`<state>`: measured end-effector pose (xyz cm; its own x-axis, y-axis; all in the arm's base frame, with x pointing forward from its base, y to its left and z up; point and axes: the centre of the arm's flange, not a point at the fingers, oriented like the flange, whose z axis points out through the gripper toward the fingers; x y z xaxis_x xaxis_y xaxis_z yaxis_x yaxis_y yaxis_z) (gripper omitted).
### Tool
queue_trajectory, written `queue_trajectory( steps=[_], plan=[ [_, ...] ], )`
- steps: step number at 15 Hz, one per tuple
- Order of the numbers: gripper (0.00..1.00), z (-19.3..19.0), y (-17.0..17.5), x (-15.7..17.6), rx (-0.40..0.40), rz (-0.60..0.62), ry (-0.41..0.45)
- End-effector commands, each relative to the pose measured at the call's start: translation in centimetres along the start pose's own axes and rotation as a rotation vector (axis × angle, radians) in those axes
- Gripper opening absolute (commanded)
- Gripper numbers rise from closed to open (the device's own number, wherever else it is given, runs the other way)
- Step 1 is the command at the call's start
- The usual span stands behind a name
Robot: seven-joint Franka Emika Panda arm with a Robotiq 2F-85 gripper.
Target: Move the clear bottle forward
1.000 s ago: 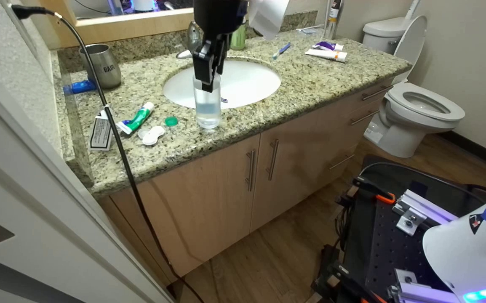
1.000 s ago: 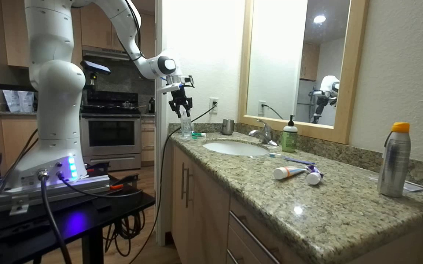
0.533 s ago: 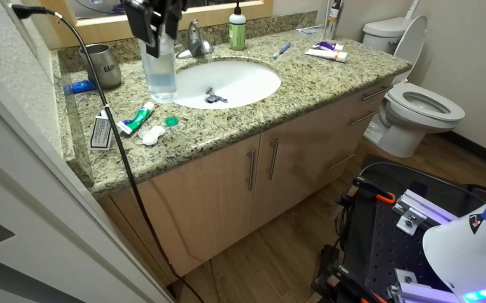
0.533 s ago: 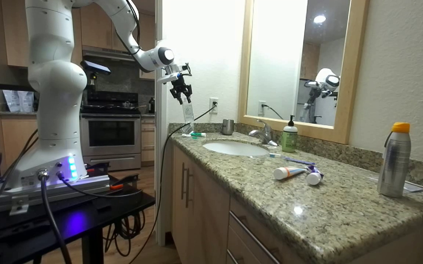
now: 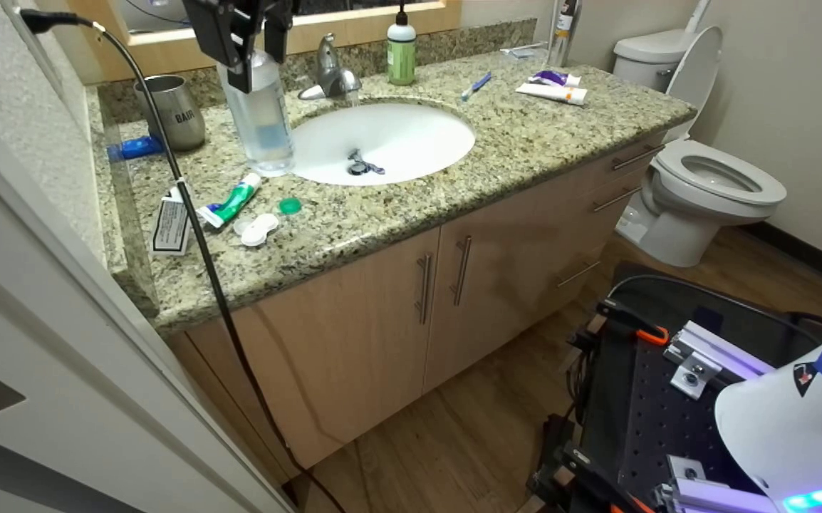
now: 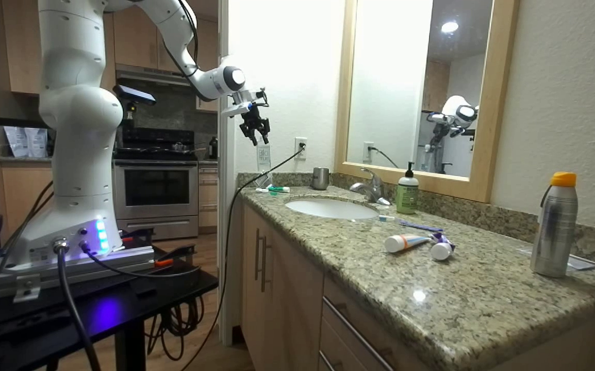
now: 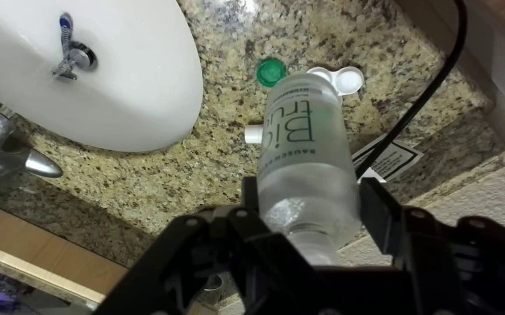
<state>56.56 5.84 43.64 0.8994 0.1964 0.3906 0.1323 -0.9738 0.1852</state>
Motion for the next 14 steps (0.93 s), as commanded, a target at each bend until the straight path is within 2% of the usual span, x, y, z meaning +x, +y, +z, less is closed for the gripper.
queue_trajectory(
  steps=[1, 4, 6, 7, 11, 14],
  plan=[
    [0.34, 3.6, 0.2, 6.1, -0.027, 0.180, 0.076],
    [0.34, 6.1, 0.3, 10.8, -0.026, 0.366, 0.101],
    [0.34, 8.2, 0.5, 12.3, -0.055, 0.478, 0.123],
    [0.34, 8.1, 2.9, 13.1, -0.070, 0.528, 0.135],
    [0.34, 9.1, 7.9, 14.3, -0.145, 0.646, 0.180],
    [0.34, 9.8, 11.8, 13.9, -0.218, 0.680, 0.145]
  ],
)
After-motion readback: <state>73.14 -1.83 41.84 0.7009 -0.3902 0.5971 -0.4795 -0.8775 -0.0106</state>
